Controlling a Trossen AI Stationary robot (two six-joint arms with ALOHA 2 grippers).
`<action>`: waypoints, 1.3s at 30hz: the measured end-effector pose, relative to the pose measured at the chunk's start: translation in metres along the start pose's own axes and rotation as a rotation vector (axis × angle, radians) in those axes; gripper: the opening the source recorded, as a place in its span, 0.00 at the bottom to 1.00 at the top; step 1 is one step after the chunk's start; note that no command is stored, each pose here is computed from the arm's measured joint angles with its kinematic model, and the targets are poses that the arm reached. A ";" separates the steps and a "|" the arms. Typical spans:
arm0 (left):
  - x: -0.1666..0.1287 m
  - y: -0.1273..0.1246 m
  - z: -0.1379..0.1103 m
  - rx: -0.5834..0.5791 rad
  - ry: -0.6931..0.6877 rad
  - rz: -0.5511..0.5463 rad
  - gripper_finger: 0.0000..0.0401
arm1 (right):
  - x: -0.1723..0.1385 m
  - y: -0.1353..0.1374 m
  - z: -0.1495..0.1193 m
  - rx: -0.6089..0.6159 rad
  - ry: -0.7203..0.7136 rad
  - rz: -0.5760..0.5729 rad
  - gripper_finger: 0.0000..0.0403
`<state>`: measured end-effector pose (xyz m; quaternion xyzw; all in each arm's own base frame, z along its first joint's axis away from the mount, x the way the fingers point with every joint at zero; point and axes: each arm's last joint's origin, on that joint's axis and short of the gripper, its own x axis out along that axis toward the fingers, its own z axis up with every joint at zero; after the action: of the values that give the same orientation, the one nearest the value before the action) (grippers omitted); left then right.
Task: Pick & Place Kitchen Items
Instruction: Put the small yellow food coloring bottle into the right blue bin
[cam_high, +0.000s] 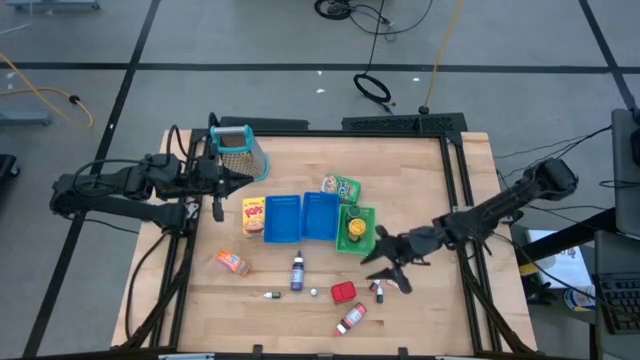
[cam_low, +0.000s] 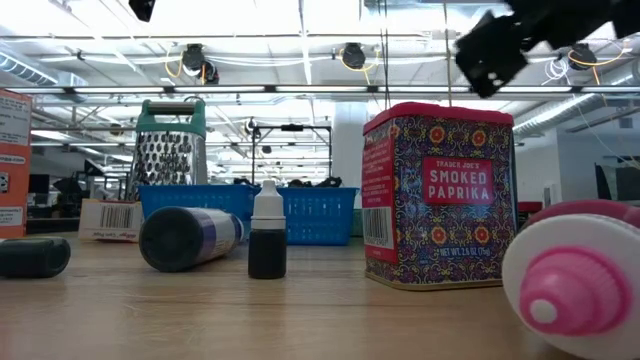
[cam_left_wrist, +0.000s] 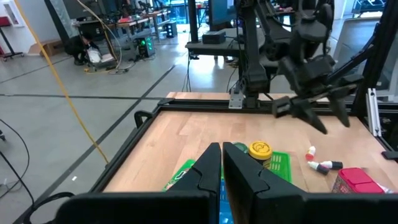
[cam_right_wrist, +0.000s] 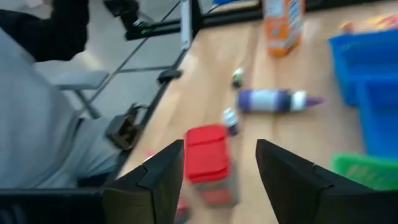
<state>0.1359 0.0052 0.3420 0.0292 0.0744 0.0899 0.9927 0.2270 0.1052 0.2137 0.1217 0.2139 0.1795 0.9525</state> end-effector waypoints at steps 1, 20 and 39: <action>0.000 0.000 0.000 -0.002 0.000 0.000 0.05 | 0.000 0.004 -0.002 0.018 0.015 0.014 0.47; 0.000 0.000 0.000 -0.005 0.000 0.000 0.05 | -0.011 0.035 -0.050 0.547 0.356 -0.124 0.38; 0.000 0.000 0.000 -0.028 -0.001 0.000 0.05 | 0.005 0.040 -0.085 0.511 0.420 -0.317 0.38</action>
<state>0.1360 0.0052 0.3420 0.0151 0.0728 0.0910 0.9931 0.1809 0.1565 0.1494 0.2817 0.4589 -0.0087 0.8426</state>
